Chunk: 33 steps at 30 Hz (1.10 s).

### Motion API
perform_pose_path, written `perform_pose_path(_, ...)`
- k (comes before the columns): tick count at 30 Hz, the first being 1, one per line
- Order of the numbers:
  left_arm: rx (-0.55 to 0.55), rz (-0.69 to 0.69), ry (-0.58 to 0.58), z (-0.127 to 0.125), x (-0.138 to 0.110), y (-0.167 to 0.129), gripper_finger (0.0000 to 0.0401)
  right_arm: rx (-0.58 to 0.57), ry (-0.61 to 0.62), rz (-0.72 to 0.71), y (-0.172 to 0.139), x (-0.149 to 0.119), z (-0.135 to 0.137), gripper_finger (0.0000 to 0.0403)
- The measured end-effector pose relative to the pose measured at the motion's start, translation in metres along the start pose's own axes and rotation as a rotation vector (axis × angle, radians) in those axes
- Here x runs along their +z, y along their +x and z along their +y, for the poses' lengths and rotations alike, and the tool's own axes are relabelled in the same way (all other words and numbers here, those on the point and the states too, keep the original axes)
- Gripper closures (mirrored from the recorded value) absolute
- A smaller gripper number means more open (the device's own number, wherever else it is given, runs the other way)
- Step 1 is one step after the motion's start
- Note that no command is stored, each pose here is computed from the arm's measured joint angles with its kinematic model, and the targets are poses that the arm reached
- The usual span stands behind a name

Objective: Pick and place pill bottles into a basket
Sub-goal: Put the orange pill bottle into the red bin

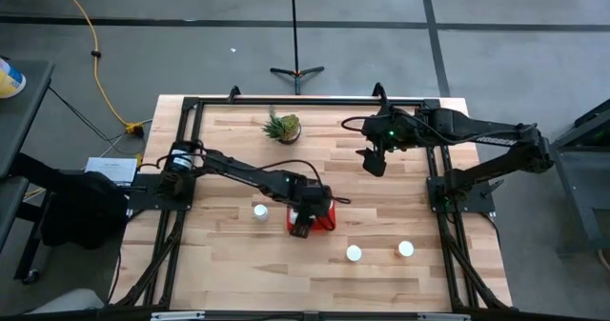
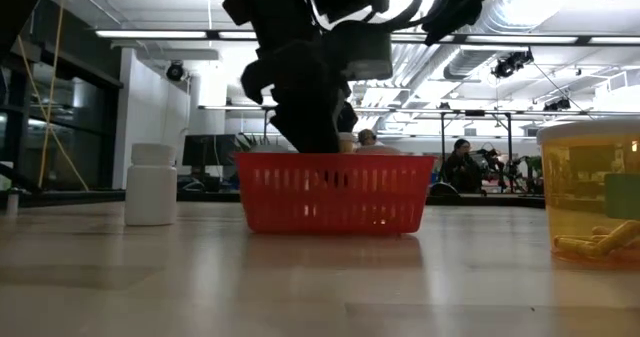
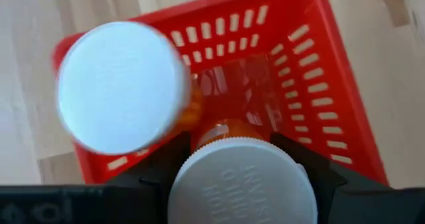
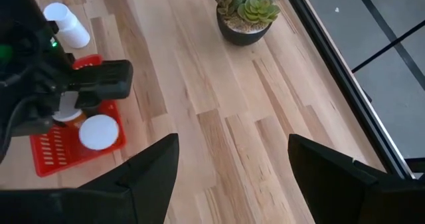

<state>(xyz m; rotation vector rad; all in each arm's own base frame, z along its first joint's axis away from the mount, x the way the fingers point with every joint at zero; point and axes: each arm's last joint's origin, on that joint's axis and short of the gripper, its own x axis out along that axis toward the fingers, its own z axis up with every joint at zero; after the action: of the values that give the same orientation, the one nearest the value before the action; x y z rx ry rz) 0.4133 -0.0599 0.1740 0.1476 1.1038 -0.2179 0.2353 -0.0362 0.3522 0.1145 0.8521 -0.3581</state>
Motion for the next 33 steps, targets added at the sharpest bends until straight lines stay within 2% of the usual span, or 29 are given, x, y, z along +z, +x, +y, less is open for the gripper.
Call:
perform_pose_path(15,-0.021,-0.036,-0.001,0.005,0.017,-0.016,0.0167,0.000,0.000,0.002,0.000,0.000,0.000,0.0130)
perform_pose_path(24,-0.050,0.024,-0.005,0.004,0.011,-0.017,0.0167,0.000,-0.001,0.002,0.000,0.000,0.000,0.0130)
perform_pose_path(33,-0.047,0.012,-0.005,0.004,0.012,-0.016,0.0167,-0.001,-0.001,0.002,0.000,0.000,0.000,0.0130)
